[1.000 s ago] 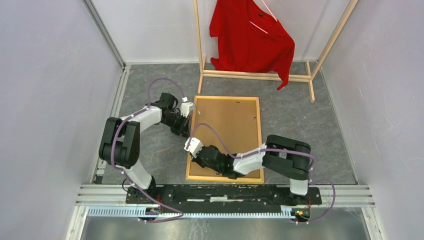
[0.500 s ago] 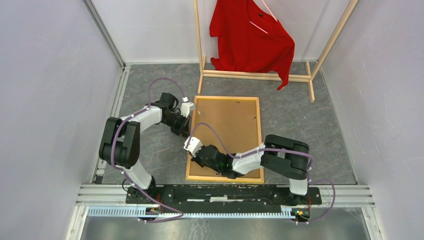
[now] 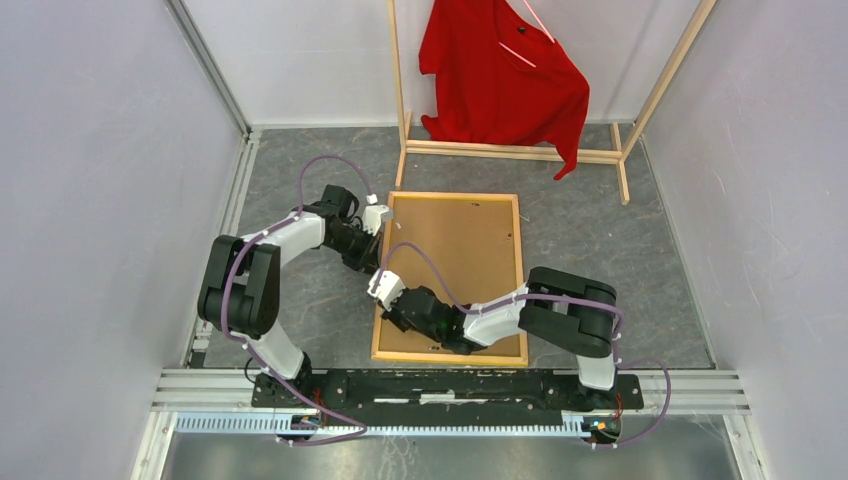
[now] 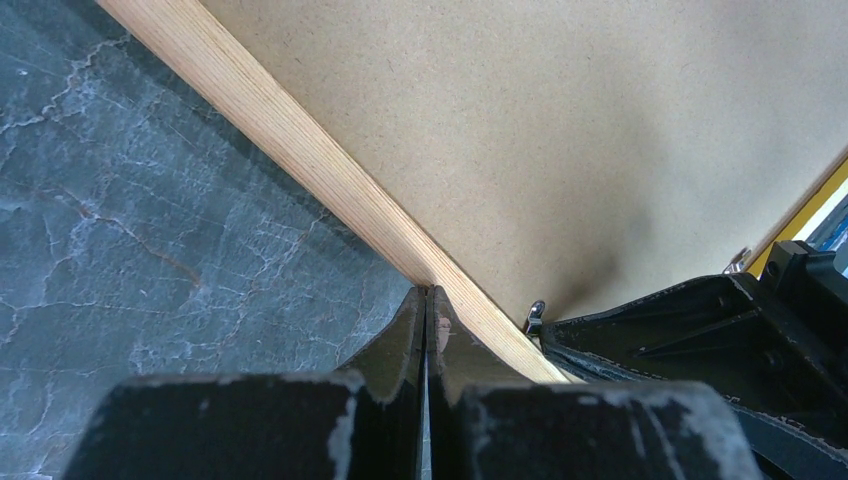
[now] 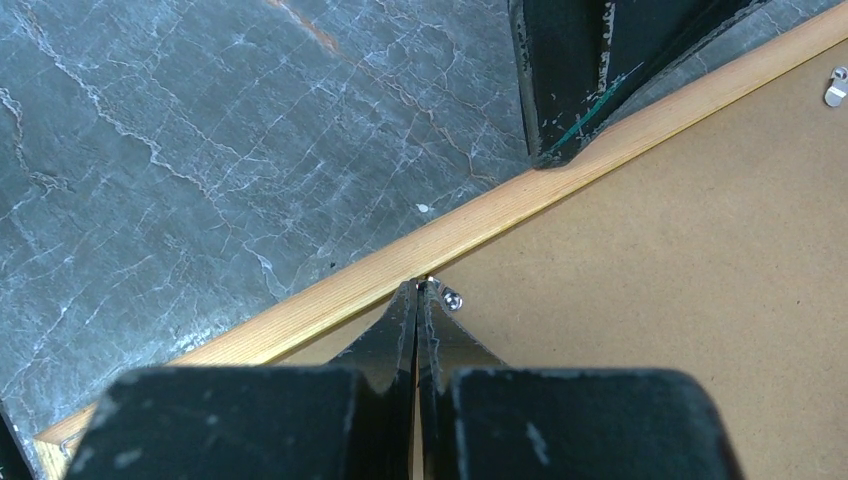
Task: Put the photo into the frame
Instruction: Install the photo frame at the center of the board.
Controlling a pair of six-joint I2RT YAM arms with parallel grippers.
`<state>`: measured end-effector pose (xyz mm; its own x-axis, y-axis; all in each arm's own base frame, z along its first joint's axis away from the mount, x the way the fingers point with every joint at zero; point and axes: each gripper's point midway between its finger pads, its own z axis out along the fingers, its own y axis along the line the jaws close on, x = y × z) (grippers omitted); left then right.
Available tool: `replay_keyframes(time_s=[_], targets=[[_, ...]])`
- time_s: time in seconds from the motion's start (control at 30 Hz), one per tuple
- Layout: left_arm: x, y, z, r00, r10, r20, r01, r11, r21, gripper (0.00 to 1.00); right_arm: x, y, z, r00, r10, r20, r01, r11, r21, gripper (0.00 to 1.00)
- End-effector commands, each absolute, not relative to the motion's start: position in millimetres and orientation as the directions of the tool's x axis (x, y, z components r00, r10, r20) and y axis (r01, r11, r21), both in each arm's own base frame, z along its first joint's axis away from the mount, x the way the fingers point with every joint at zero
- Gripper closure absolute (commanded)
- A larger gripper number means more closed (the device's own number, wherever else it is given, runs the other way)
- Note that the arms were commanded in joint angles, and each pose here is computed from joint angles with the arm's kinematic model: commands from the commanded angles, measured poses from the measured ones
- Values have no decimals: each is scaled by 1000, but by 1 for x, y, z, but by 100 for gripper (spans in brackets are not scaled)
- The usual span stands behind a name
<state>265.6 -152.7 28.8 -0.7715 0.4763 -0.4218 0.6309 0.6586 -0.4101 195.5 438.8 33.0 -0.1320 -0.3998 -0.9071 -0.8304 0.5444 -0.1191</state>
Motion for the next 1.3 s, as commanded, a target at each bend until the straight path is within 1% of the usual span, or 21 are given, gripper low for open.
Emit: replay_keyframes(time_s=[0.0, 0.17, 0.3, 0.37, 0.53, 0.87, 1.13, 1.23, 1.27], targets=[[255, -141, 9, -737, 563, -374, 674, 652, -346, 96, 200, 446, 34, -131, -393, -910, -835, 539, -112, 100], [254, -140, 10, -738, 561, -374, 672, 657, -342, 96, 195, 446, 59, -115, -335, -935, -846, 527, -84, 100], [255, -140, 13, -737, 559, -380, 673, 660, -335, 96, 189, 433, 79, -119, -277, -953, -845, 533, -50, 100], [255, -140, 13, -738, 559, -378, 672, 660, -336, 96, 186, 427, 80, -133, -265, -955, -842, 538, -32, 100], [256, -140, 10, -742, 559, -370, 668, 662, -340, 96, 185, 418, 61, -165, -294, -942, -835, 550, -25, 100], [256, -141, 12, -741, 558, -373, 669, 660, -342, 96, 187, 430, 46, -173, -321, -931, -843, 537, -29, 100], [267, -145, 28, -738, 540, -404, 669, 662, -337, 96, 212, 422, 70, -188, -272, -944, -816, 578, -5, 100], [282, -145, 40, -734, 526, -430, 667, 677, -310, 95, 242, 404, 96, -222, -179, -959, -771, 634, 60, 100], [288, -145, 45, -732, 519, -442, 666, 682, -302, 94, 253, 399, 103, -236, -150, -960, -763, 640, 88, 99]])
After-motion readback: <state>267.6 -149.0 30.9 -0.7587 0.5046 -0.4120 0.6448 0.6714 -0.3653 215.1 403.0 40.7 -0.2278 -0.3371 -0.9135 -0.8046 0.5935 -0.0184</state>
